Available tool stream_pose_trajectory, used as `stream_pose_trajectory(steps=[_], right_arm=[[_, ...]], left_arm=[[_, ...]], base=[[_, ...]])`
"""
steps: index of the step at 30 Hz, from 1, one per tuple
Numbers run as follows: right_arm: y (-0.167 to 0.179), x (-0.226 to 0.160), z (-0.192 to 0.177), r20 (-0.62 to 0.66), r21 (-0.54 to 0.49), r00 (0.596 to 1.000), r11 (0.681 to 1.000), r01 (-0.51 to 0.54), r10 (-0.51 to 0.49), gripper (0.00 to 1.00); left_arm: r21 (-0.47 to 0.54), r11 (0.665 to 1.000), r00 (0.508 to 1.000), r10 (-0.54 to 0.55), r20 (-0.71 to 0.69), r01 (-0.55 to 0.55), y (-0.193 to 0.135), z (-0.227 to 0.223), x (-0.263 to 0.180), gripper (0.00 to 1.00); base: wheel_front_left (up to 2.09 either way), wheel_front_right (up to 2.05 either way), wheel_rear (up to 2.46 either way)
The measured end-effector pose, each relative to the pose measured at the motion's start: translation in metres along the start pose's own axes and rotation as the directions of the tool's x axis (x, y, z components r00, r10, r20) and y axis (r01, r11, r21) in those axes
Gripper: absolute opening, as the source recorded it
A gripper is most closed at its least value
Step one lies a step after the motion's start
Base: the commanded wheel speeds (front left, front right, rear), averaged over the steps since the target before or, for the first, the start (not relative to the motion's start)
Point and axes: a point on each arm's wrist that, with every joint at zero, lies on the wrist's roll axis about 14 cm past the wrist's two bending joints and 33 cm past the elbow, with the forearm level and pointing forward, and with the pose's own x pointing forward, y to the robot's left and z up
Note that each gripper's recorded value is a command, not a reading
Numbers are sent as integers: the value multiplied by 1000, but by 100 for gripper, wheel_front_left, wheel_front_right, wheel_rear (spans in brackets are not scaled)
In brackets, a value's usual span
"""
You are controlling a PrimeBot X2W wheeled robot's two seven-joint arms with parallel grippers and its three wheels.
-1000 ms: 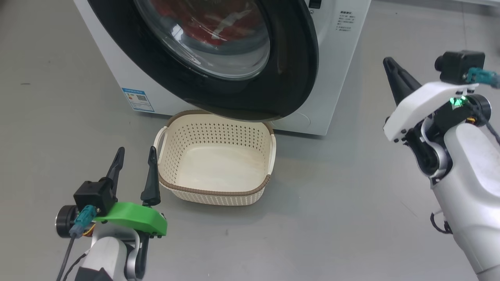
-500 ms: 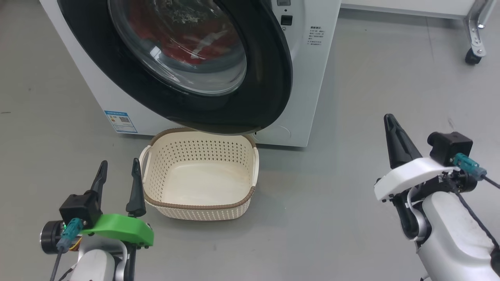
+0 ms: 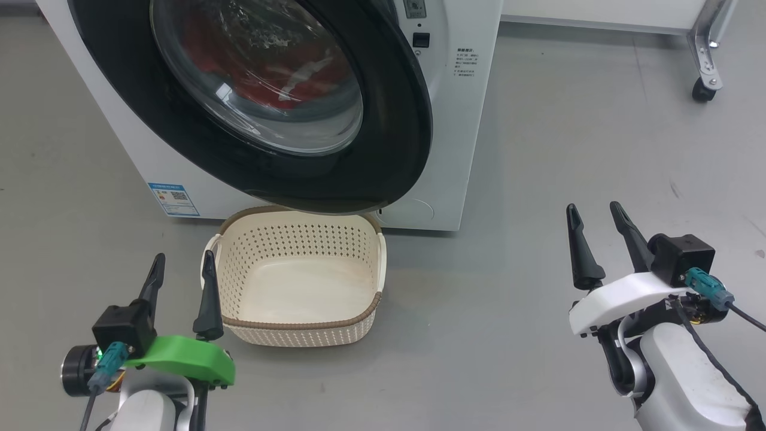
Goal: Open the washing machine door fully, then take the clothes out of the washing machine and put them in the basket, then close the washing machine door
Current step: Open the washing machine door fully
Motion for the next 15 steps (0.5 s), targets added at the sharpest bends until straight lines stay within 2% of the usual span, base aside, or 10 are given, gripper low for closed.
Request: stream_pose_trajectory(steps=[15], right_arm=[[3, -8, 2, 17, 0, 1000, 1000, 3, -3, 100]], left_arm=[[9, 1000, 1000, 2, -2, -2, 1, -1, -4, 100]], base=[[0, 0, 0]])
